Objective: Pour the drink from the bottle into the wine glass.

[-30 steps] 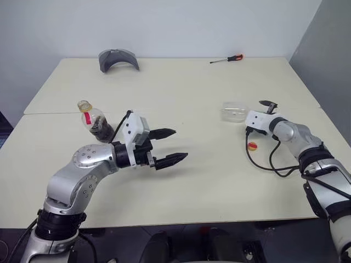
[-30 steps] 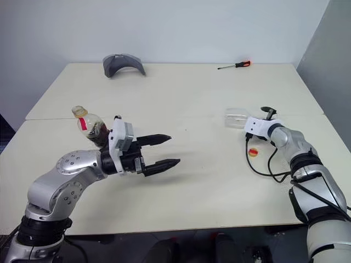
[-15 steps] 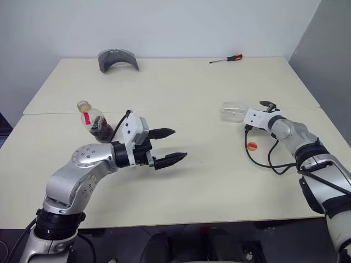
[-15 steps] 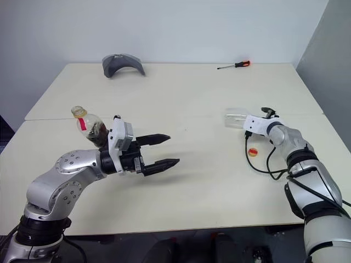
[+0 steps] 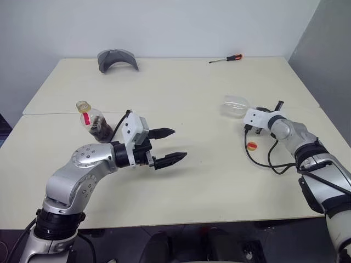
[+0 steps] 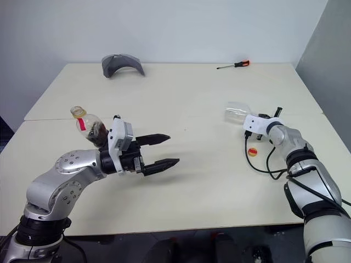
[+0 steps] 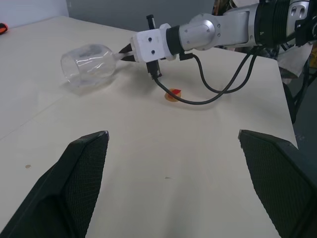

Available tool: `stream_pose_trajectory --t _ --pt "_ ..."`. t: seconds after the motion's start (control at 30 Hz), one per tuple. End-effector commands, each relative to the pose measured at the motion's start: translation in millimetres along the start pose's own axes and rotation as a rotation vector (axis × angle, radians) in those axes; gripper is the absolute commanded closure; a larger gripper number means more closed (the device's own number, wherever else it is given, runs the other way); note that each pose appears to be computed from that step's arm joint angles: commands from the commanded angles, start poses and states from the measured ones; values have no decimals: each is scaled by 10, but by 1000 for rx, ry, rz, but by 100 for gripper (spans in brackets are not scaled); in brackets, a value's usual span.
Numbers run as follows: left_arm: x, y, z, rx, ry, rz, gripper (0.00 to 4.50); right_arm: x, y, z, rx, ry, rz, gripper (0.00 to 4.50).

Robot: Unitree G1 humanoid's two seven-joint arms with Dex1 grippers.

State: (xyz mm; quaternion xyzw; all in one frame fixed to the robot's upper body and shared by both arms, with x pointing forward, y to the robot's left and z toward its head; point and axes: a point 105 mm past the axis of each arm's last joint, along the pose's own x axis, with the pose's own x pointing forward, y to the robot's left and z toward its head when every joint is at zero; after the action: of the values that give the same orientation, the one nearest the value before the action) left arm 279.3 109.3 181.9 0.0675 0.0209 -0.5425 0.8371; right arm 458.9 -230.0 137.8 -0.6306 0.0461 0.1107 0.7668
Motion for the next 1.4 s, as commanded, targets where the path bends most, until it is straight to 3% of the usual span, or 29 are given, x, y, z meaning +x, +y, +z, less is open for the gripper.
stream_pose_trajectory --t 0.03,0.23,0.33,0.4,0.57,0.73,0.87,1.07,1.27,1.4 --pt "-60 -21 117 36 -26 22 0 24 -458 289 51 -99 -163 440" --pt "-242 -121 -18 -58 -6 102 0 24 -671 987 367 -378 -214 440" --pt "-561 -7 -257 -104 54 389 0 19 -570 1664 933 -617 -50 440" --pt "-786 19 -313 -130 32 595 0 -36 -492 2001 1189 -733 60 440" --pt "-981 -232 -394 -179 16 774 0 -104 -161 2352 1281 -790 216 440" --pt "-1141 -554 -494 -240 43 912 0 -106 186 2600 1384 -758 288 440" --pt "-1128 -636 -499 -233 43 923 0 -96 431 2660 1376 -701 293 440" --pt "-1116 -526 -415 -193 9 953 0 -71 695 2593 1314 -612 293 440" --pt "-1088 -472 -410 -173 15 935 0 -81 1018 2354 1232 -498 411 440" --pt "-1070 -445 -414 -174 12 928 0 -113 1051 2163 1212 -454 423 440"
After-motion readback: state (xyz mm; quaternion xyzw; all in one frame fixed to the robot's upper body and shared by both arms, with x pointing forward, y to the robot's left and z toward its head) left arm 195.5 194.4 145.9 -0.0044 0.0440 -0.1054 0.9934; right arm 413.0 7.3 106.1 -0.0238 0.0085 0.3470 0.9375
